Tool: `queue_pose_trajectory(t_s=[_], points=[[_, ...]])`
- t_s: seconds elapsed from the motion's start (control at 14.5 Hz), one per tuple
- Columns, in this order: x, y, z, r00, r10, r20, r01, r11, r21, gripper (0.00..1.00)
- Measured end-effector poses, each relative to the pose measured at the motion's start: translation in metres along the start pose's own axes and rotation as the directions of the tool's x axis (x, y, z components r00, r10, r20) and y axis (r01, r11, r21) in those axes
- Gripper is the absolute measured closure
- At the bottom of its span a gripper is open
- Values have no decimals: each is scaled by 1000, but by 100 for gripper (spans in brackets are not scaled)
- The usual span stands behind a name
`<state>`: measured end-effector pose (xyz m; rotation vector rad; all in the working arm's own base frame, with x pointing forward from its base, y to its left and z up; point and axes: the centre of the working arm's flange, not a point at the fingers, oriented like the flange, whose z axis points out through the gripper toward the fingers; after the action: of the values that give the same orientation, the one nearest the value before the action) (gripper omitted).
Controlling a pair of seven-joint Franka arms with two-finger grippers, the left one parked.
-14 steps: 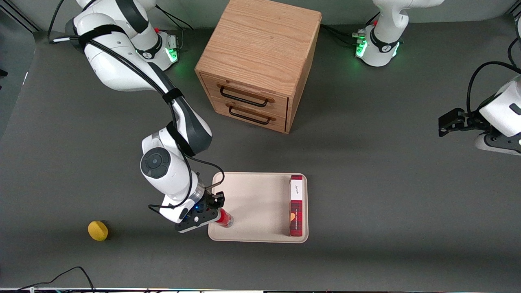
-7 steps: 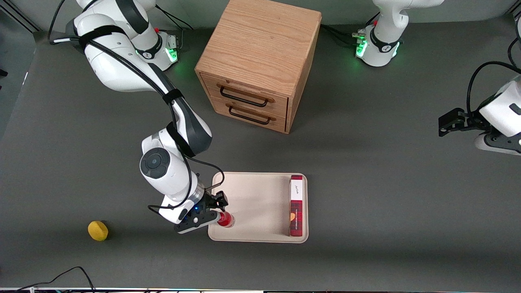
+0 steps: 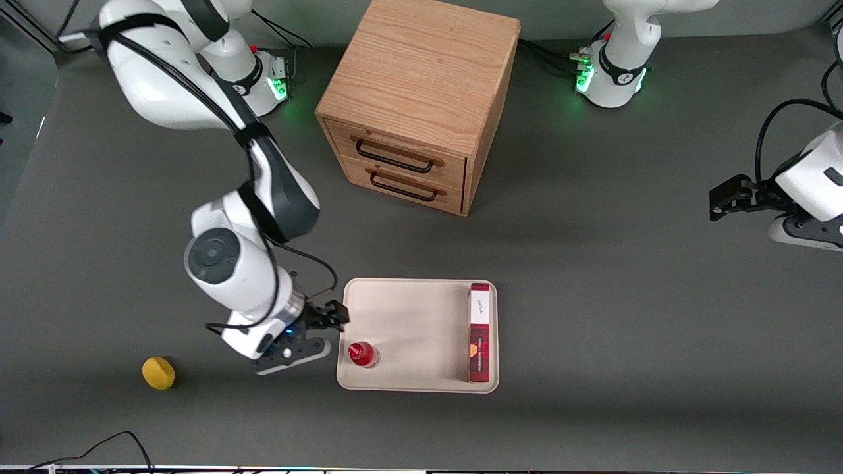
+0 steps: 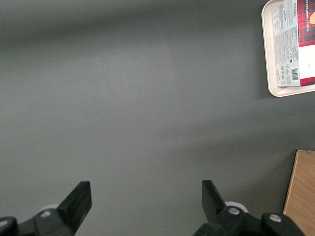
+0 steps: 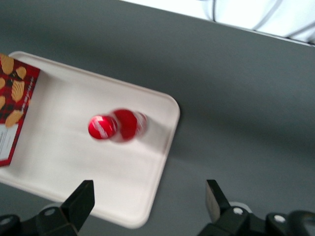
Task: Place coke bottle on tray
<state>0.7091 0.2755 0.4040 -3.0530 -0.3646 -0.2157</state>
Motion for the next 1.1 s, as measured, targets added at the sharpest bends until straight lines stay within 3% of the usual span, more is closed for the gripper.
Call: queue_pose_trajectory(t_s=[0.21,0.55,0.76,0.9,1.1], points=[[-36,36,-62,998,48,34,-47,999,-17,0],[-132,123,-140,981,174,86,-165,981,-102,0],[-174,183,-186,974,195,111,-189,980,-65,0],[-197,220,-218,973,205,107,-200,978,-54,0],[-214,227,-254,972,214,97,-209,976,-60,0]])
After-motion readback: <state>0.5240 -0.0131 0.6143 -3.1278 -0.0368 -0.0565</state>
